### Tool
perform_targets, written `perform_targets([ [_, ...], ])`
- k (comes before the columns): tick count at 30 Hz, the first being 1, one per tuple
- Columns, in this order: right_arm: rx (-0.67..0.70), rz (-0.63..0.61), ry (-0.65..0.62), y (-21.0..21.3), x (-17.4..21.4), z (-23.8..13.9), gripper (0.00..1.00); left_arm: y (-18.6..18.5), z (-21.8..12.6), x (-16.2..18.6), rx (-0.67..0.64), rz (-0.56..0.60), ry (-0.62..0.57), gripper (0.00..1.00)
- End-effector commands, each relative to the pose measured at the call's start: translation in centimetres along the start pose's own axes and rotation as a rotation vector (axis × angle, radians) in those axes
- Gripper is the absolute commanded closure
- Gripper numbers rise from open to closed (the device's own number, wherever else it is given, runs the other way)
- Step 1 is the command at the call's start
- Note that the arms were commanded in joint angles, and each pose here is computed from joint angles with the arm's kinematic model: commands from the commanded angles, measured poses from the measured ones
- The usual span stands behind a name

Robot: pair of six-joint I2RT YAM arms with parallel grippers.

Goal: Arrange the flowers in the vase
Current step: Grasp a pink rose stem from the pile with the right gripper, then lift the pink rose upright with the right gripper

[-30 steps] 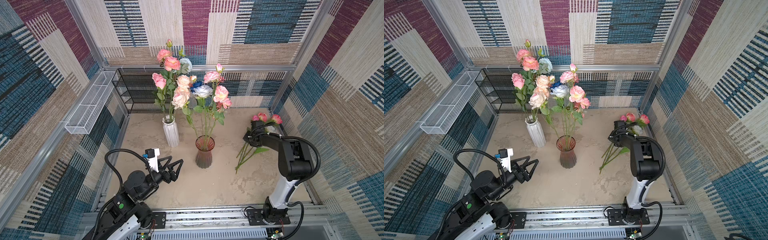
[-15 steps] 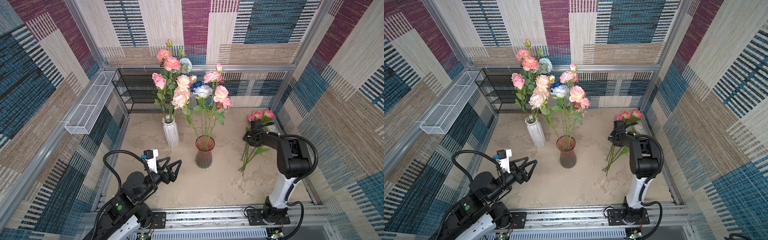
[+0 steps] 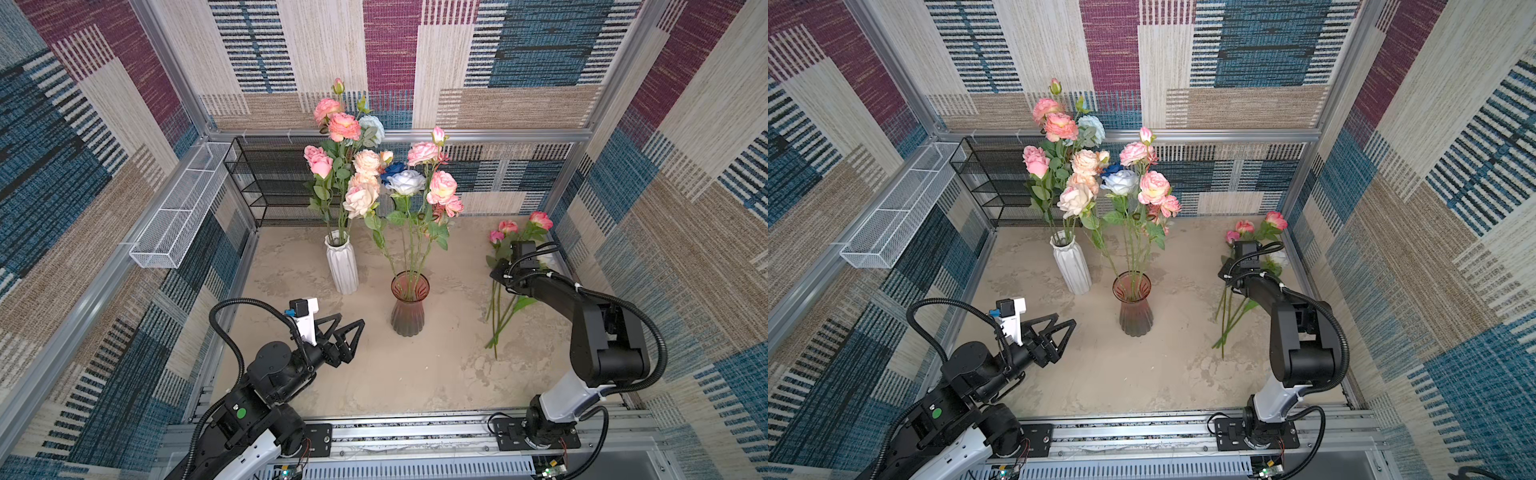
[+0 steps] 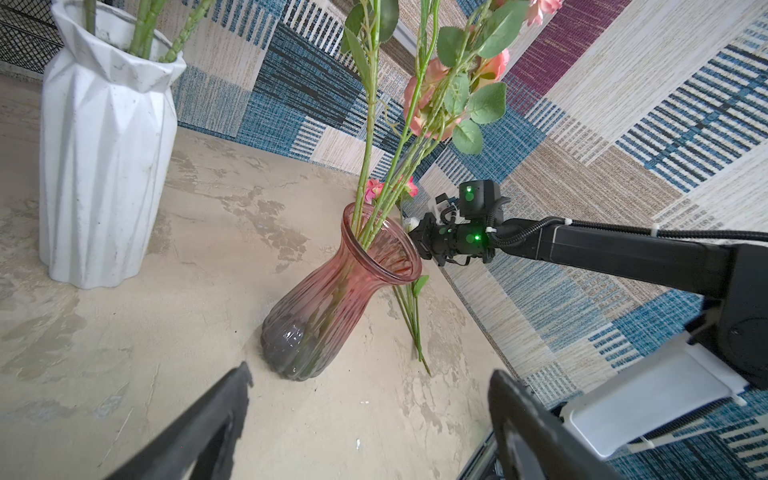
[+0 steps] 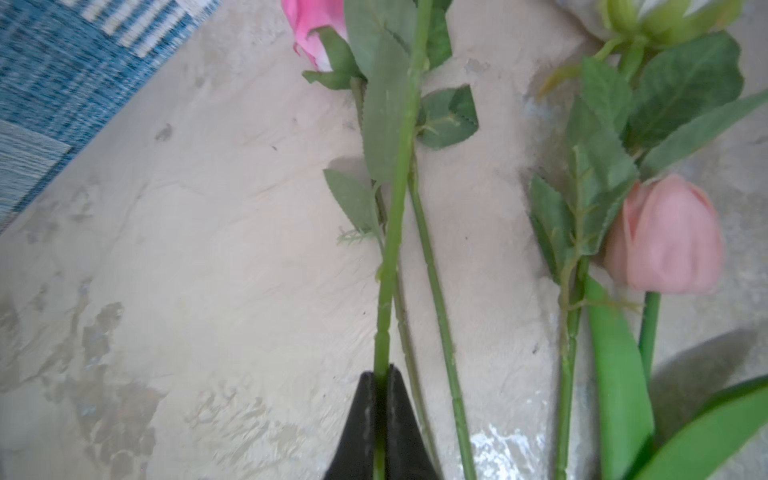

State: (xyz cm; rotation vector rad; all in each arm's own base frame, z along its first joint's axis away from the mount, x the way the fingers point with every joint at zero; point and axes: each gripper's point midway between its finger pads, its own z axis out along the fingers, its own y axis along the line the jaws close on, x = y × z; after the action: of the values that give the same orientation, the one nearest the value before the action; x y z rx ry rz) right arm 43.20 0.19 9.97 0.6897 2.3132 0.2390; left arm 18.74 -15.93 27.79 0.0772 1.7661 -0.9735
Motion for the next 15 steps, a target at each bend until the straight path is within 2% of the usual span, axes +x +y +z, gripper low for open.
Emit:
perform_targets([
  [1,-0.110,-0.007,-0.085,2.5,-1.5,-2.5,1.00,-0.9,-0.2,-1.2,0.029,0.007,-0.033,0.09],
  [8,-0.273,-0.046,-0.206,5.9,-1.6,-9.3,1.00,-1.6,-0.3,-1.8,0.050,0.009,-0.036,0.09],
  [15,-0.554,-0.081,-0.379,9.1,-1.8,-19.5,1.00,-2.7,-0.5,-2.5,0.088,0.004,-0.042,0.09],
])
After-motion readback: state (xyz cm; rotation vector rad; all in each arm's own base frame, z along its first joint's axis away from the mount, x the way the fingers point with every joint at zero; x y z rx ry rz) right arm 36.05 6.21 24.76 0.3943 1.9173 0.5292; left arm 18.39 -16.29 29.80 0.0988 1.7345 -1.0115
